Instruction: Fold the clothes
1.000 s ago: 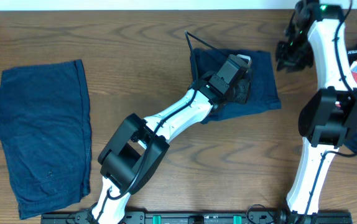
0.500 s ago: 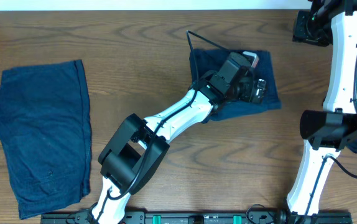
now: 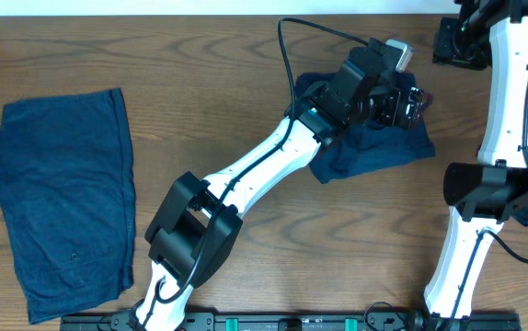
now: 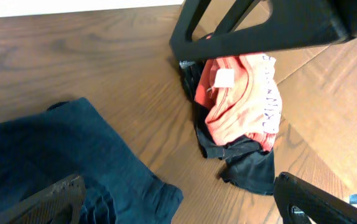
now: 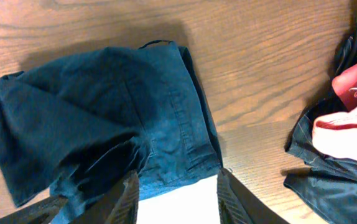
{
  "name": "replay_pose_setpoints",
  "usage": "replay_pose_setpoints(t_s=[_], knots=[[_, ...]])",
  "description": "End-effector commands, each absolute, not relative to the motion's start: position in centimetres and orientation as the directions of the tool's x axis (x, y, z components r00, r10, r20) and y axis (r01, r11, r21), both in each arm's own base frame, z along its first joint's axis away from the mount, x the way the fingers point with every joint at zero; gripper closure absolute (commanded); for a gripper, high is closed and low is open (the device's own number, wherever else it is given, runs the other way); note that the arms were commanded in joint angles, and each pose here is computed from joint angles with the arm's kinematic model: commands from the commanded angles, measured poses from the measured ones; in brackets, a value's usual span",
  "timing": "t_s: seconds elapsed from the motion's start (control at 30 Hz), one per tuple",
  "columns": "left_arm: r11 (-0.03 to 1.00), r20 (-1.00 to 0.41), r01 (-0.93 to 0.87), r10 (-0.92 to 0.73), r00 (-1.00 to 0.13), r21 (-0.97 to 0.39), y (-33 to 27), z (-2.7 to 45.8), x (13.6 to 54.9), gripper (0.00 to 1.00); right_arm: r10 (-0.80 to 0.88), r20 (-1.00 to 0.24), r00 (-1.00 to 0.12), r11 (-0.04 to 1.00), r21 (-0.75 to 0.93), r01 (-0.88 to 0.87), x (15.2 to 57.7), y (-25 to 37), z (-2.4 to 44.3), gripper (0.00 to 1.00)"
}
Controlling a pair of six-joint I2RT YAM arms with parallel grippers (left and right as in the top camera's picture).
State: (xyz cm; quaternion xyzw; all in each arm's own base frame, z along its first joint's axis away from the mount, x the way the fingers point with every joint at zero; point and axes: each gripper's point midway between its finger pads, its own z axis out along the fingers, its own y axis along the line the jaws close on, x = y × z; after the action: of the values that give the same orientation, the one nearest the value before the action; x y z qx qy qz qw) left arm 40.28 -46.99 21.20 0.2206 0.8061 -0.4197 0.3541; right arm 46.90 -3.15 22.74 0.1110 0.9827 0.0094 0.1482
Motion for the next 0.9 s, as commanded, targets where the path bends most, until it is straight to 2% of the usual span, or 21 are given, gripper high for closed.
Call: replay_pose_setpoints(t_s=[0.0,0.2,0.3,0.6,0.7,0.73,0.8,0.87], knots=[[0.576,-0.748,0.644,0.083,-0.658,-0.503,-46.7,20.4,40.4,0.02,0.244,-0.309,-0.919,0.969,0.043,0.243,46.7,-4.2,23.5,0.61],[0.633,-0.731,0.61,0.1,-0.675,-0.477,-45.0,19.0,41.3,0.02,0.246,-0.311,-0.918,0.968,0.025,0.251,46.6,-4.7,23.5,0.61],[0.661,-0.724,0.577,0.072,-0.685,-0.48,-43.1,18.9,43.2,0.02,0.262,-0.31,-0.914,0.963,0.026,0.267,46.5,-5.4,23.5,0.6],[0.794,-0.624,0.322,-0.09,-0.776,-0.515,-31.3,17.2,50.1,0.02,0.363,-0.315,-0.877,0.93,0.065,0.361,46.2,-9.2,23.6,0.64],[0.836,-0.529,0.22,-0.096,-0.843,-0.502,-27.7,14.7,49.7,0.0,0.396,-0.32,-0.86,0.916,0.068,0.396,46.0,-10.8,23.7,0.58],[0.848,-0.502,0.201,-0.085,-0.861,-0.49,-26.9,14.0,49.2,0.05,0.403,-0.322,-0.857,0.912,0.068,0.404,45.9,-11.2,23.7,0.57],[0.872,-0.453,0.199,-0.03,-0.891,-0.448,-25.7,12.5,47.9,0.27,0.419,-0.32,-0.85,0.905,0.068,0.421,45.7,-12.1,23.7,0.58],[0.889,-0.386,0.191,0.018,-0.922,-0.415,-24.9,10.9,46.2,0.49,0.434,-0.311,-0.845,0.897,0.067,0.436,45.3,-12.7,23.6,0.63]])
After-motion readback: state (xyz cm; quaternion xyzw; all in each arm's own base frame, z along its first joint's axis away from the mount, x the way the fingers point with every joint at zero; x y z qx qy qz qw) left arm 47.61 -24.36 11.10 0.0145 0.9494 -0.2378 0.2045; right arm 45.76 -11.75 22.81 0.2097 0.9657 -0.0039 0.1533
